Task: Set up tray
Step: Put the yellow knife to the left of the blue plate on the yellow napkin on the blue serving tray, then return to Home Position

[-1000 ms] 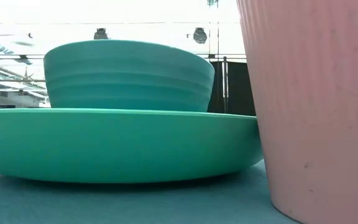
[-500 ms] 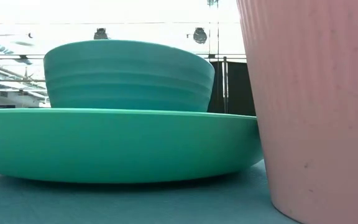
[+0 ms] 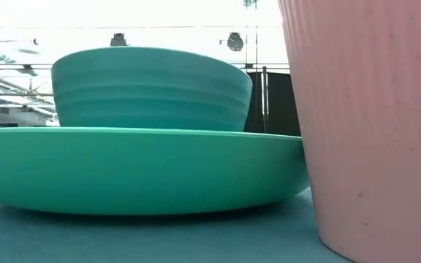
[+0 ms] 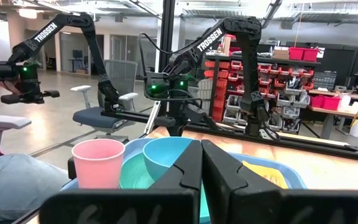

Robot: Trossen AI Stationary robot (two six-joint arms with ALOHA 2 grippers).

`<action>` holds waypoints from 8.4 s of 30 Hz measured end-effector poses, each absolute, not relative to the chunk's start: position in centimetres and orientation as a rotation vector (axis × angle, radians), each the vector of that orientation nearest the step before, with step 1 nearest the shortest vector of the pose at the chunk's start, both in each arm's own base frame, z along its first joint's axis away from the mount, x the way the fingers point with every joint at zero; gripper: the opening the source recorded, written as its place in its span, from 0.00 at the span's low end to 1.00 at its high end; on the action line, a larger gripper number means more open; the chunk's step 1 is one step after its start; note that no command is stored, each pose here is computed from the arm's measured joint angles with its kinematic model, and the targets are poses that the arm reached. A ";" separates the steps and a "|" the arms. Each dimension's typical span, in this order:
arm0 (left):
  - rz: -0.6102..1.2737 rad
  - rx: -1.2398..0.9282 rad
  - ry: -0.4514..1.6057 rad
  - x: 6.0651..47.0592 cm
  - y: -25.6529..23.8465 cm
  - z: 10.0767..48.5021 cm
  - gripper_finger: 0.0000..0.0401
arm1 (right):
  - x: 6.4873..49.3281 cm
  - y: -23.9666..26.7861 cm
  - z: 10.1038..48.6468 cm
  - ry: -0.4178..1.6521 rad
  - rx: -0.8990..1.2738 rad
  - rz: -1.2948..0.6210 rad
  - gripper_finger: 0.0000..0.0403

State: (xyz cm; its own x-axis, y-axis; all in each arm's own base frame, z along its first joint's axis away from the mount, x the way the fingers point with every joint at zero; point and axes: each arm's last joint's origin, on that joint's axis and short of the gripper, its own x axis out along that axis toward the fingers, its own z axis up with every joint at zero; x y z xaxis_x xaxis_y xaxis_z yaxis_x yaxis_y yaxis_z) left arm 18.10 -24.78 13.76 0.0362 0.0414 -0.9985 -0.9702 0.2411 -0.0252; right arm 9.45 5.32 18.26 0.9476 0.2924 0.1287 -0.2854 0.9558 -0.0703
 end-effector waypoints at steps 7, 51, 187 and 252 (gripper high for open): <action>1.076 -0.963 1.216 17.3 -24.0 15.0 0.11 | 9.5 5.3 18.3 -0.139 -0.051 0.294 0.00; 0.697 -0.172 1.067 20.2 -9.3 26.2 0.11 | 9.5 5.3 18.3 -0.139 -0.051 0.294 0.00; -0.235 -0.142 1.288 33.1 0.8 15.0 0.11 | 9.5 5.3 18.2 -0.137 -0.052 0.294 0.00; -0.157 -0.184 1.295 32.8 0.1 15.9 0.51 | 9.5 5.3 18.2 -0.136 -0.052 0.294 0.00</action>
State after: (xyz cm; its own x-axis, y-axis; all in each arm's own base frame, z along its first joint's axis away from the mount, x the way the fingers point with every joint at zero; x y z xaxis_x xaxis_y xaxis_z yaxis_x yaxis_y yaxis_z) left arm 32.79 0.12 15.88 0.2654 -0.2181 -0.9391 0.0122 0.9748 -0.2229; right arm 9.47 5.33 18.23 0.9478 0.2927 0.1262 -0.2857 0.9557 -0.0710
